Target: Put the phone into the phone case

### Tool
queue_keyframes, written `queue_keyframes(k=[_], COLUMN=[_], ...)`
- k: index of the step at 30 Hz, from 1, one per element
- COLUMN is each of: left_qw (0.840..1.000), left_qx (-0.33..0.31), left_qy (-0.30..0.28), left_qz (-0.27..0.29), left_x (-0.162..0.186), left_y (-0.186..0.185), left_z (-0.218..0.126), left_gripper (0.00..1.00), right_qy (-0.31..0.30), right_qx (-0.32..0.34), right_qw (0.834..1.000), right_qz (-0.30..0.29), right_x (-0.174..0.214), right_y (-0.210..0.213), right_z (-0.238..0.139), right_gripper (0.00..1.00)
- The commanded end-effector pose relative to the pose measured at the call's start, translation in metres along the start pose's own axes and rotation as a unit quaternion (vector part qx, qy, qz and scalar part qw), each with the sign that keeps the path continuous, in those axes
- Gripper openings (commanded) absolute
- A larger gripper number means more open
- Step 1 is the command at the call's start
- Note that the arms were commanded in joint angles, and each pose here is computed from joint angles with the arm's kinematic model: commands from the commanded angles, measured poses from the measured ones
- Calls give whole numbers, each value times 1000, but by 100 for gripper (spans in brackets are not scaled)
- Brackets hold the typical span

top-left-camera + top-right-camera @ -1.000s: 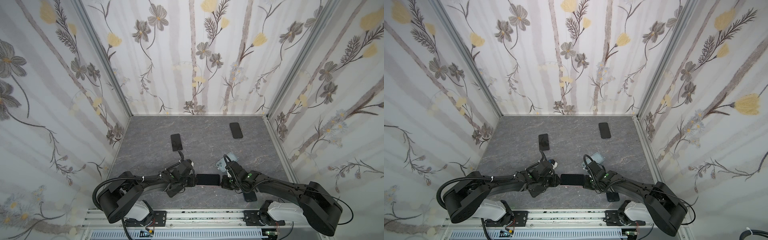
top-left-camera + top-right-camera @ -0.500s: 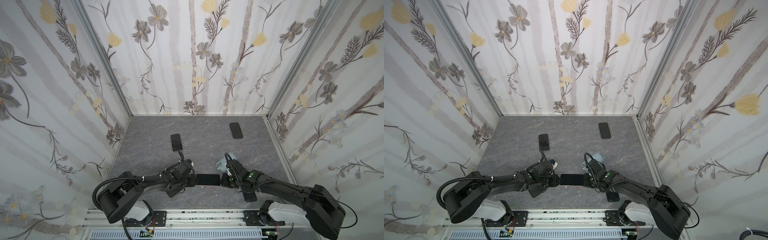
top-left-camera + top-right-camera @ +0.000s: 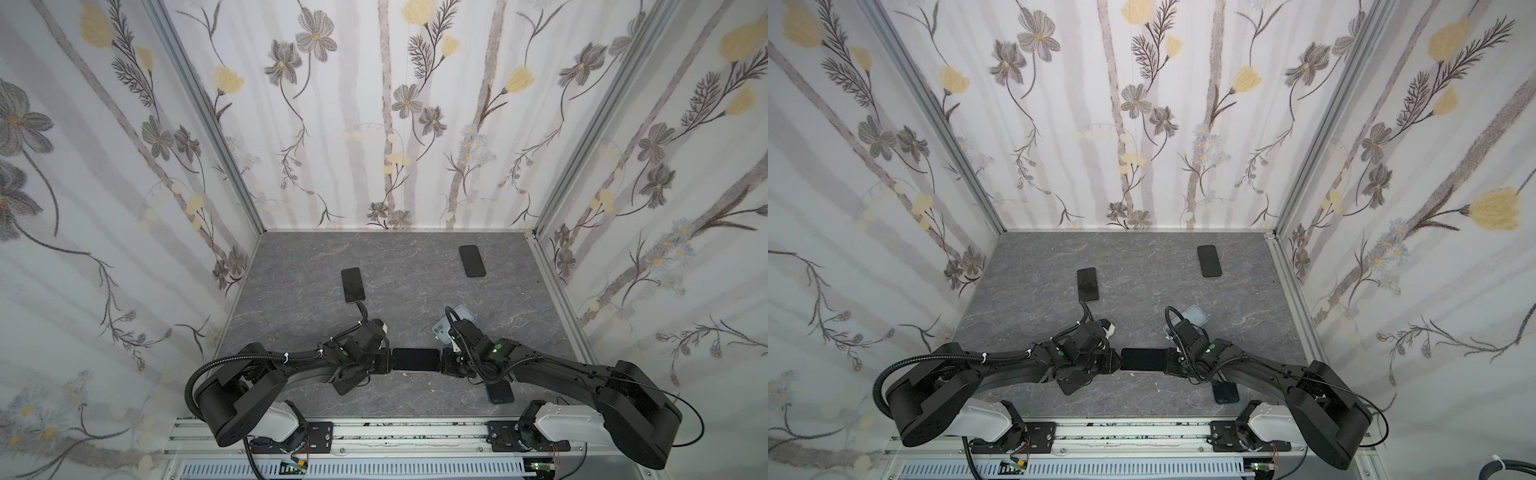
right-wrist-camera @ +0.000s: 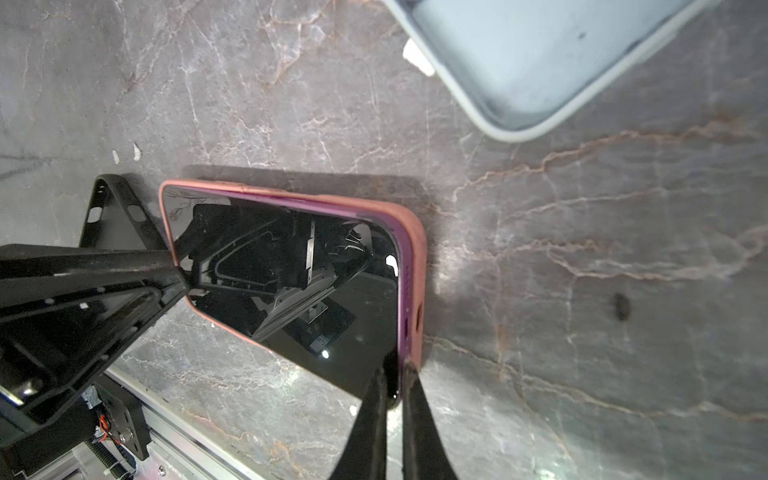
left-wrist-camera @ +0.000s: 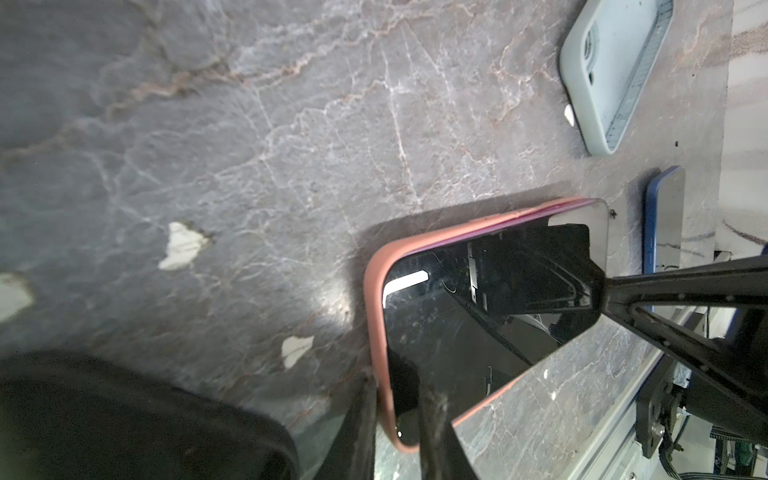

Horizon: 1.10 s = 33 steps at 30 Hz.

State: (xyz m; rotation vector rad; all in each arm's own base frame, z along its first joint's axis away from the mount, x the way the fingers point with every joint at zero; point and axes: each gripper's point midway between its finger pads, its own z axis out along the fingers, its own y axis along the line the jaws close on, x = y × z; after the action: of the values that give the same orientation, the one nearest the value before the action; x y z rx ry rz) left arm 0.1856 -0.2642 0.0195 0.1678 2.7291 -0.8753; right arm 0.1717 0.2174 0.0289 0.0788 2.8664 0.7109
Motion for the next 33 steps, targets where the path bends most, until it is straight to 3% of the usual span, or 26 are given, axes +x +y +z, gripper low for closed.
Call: queue_keyframes(k=[1,10,21,24,28,33], left_qw=[1000,1000,1000,1000,1000,999], left_qx=[-16,-22,-23,-22,-24,-23], left_qy=[14,16,20,18,-1,-30], left_qz=[-5,-3,-2,0,13,20], left_x=[6,5,5,4,-10,-36], left_y=[7,8,8,7,0,-8], left_z=[0,2,4,3,-4,-14], left_gripper=[21,22,22,22,23,25], right_qy=[12,45,65,51,9,-36], right_qx=[15,64,80,79,82,73], right_qw=[1000,997,995,996,996,995], right_qz=[-1,6,5,-3,-32,-57], right_x=[5,20,30,20,-7,-42], right_y=[-7,-30,-39,-31,-11,14], right_z=[4,12,19,14,-5,-32], right_gripper=[9,7,7,9,18,19])
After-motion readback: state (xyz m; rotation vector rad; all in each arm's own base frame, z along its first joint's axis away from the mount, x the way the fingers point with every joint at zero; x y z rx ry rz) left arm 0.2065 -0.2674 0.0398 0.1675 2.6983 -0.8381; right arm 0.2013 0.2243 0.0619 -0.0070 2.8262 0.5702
